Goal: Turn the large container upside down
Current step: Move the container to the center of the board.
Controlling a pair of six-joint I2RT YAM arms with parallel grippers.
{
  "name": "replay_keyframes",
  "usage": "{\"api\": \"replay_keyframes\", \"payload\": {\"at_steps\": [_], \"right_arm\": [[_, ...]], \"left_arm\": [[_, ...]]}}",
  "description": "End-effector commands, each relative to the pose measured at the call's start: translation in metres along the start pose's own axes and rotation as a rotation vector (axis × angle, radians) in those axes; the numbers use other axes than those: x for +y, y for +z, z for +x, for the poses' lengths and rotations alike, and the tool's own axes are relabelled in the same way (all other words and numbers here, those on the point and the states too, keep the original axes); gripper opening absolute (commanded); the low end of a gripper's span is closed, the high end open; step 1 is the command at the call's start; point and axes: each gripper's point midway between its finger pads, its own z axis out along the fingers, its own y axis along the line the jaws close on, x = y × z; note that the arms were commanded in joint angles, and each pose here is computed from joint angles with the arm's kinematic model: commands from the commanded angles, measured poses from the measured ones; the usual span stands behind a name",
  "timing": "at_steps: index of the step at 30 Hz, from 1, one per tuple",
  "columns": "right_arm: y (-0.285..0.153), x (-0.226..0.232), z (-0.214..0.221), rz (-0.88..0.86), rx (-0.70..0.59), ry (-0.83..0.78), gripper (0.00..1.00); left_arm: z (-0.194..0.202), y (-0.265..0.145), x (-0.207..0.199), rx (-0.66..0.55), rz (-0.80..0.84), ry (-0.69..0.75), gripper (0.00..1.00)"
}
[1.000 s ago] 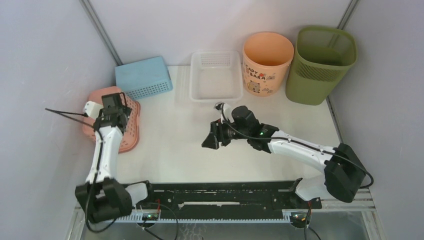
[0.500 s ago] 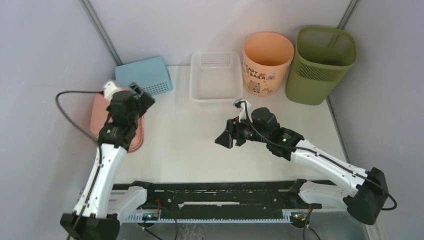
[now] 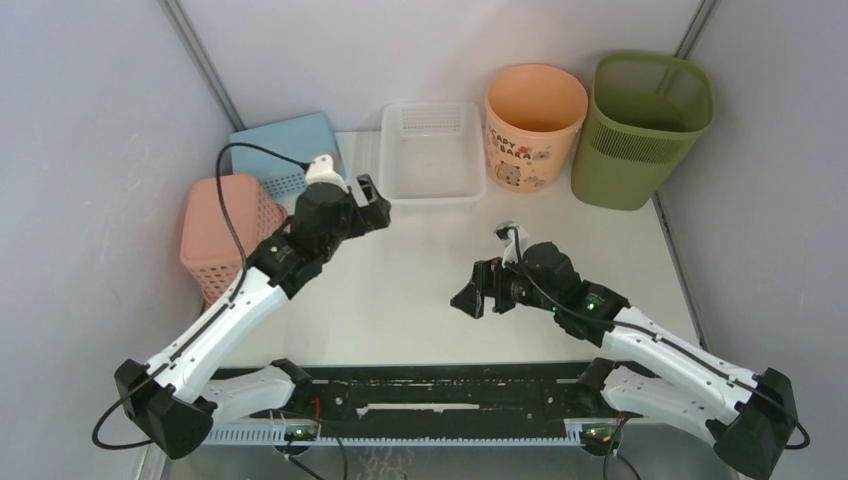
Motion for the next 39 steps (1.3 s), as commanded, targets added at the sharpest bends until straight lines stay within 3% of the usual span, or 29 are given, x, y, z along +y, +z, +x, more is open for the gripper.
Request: {"api": "replay_keyframes", "payload": {"at_steps": [1, 9, 19, 27, 39], "right_arm": [[-0.001, -0.013, 0.01, 0.031, -0.022, 0.051, 0.99], [0.004, -0.03, 0.037, 0.034, -0.034, 0.155, 1.0], [0.004, -0.026, 0.035, 0.012, -0.035, 0.215, 1.0], [0.006, -0.022, 0.057, -0.088, -0.023, 0.236, 1.0], [-0.014, -0.034, 0.058, -0.105, -0.178, 0.205, 1.0]], "left_arm": [[0.04, 0.0, -0.027, 0.053, 0.102, 0.048, 1.0], [0.093, -0.02, -0.036, 0.132, 0.175, 0.093, 1.0], [0.096, -0.025, -0.023, 0.118, 0.147, 0.096, 1.0], [0.1, -0.012, -0.037, 0.164, 0.145, 0.115, 1.0], [0.11, 0.009, -0.032, 0.179, 0.064, 0.112, 1.0]]}}
